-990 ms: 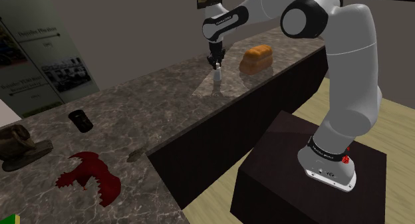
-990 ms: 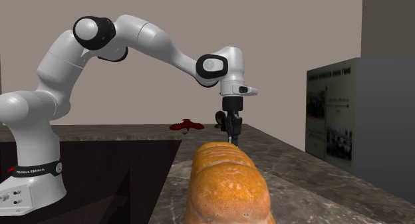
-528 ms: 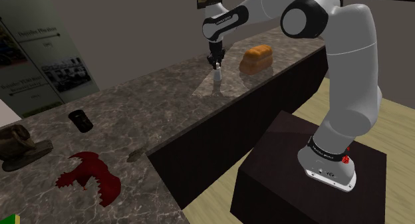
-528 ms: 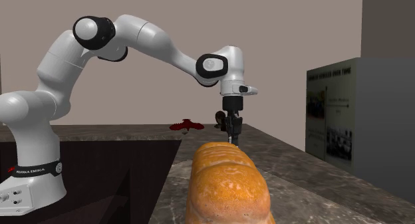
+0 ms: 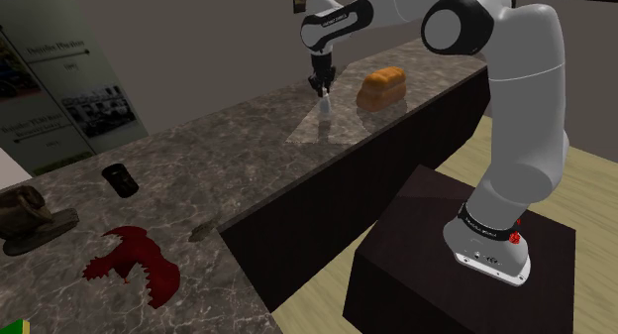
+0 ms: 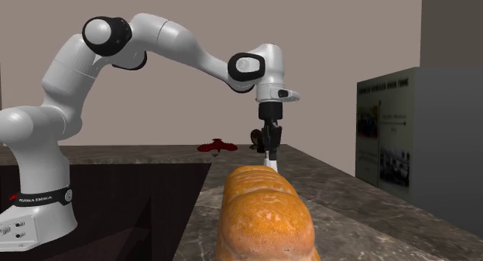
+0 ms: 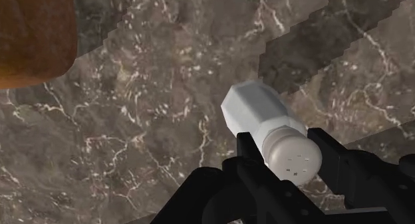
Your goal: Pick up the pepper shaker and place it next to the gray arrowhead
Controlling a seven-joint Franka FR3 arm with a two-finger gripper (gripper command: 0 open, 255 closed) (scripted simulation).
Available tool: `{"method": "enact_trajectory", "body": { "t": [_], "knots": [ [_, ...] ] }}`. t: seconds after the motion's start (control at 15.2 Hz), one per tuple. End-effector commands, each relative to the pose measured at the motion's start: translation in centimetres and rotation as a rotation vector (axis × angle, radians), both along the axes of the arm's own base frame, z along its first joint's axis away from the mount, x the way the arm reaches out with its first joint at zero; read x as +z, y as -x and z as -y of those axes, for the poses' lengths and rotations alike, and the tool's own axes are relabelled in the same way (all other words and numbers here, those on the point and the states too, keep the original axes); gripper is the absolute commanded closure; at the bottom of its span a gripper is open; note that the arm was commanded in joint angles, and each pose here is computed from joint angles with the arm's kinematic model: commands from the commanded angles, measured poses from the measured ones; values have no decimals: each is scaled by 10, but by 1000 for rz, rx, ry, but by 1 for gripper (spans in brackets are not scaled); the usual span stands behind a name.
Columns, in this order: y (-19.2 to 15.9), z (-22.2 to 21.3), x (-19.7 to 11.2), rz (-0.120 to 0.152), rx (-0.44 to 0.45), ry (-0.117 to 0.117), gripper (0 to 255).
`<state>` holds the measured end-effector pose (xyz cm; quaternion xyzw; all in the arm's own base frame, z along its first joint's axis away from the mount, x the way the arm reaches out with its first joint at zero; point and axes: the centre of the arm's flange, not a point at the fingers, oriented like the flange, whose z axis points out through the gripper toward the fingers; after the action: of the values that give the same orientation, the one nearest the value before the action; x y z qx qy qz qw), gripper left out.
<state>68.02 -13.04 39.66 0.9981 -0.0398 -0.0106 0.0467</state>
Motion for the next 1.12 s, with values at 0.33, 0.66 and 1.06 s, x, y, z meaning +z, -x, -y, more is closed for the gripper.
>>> {"method": "enact_trajectory", "body": {
  "t": [0.33, 0.66, 1.06],
  "knots": [
    [-1, 0, 37, 0, 0, 0, 255],
    [-1, 0, 63, 0, 0, 0, 255],
    [-1, 0, 95, 0, 0, 0, 255]
  ]
}}
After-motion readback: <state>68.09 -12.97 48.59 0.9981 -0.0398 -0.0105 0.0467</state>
